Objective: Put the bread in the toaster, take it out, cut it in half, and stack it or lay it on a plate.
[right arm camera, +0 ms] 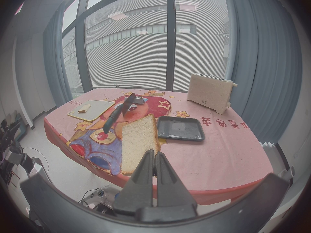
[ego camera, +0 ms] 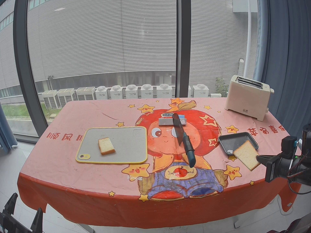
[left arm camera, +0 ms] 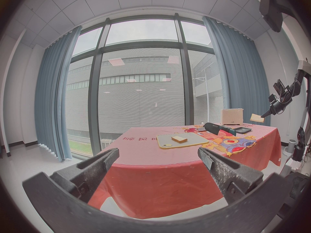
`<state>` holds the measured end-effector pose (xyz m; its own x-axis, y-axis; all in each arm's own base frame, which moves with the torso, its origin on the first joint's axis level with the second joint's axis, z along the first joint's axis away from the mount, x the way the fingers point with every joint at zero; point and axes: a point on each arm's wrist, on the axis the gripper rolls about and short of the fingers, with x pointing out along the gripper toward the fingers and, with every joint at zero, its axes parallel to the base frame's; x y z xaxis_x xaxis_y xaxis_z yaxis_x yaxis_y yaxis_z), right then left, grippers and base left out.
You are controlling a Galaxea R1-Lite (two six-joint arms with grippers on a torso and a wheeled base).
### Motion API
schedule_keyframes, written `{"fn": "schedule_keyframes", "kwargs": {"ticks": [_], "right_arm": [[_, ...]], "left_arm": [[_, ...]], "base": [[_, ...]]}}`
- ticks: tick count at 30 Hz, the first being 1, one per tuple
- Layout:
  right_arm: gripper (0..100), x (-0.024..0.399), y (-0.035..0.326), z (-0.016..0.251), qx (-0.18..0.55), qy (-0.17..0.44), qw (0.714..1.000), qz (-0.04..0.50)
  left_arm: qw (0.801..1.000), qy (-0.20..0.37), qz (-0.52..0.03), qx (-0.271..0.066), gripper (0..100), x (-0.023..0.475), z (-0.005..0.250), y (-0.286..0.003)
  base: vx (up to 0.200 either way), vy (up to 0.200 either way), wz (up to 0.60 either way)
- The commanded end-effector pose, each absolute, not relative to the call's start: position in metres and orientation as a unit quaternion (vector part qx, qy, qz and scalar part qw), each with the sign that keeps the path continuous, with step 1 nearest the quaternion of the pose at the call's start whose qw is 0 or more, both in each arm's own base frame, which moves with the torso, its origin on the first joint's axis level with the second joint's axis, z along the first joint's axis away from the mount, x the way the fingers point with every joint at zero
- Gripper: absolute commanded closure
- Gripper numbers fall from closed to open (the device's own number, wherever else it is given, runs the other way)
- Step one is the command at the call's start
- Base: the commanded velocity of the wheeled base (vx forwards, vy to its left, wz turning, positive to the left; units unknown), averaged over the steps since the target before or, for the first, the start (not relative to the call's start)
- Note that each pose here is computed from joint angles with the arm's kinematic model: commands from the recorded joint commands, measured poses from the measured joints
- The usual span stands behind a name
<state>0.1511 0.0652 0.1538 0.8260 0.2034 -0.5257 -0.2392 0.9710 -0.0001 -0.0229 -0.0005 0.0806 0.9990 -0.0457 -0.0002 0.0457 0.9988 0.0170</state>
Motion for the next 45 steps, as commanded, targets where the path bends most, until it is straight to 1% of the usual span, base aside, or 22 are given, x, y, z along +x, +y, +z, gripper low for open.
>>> {"fn": "schedule_keyframes", "kwargs": {"ticks": [1,20,24,45], "right_arm": [[100,0.1515,0.0654,0.1536,-0.034,0.272,0.955,0.115],[100,0.1525,0.0651,0.1553,-0.035,0.268,0.957,0.104],[100,0.1526,0.0654,0.1552,-0.038,0.266,0.958,0.096],[100,0.1556,0.0652,0.1527,-0.010,0.275,0.958,0.074]], "left_arm": [[1.000,0.000,-0.022,0.008,0,-0.0229,0.0757,-0.0006],[1.000,0.000,-0.022,0.008,0,-0.0229,0.0757,-0.0006],[1.000,0.000,-0.022,0.008,0,-0.0229,0.0757,-0.0006],[1.000,0.000,-0.022,0.008,0,-0.0229,0.0757,-0.0006]], "base": [[0.000,0.000,0.00],[0.000,0.000,0.00],[0.000,0.000,0.00],[0.000,0.000,0.00]]}}
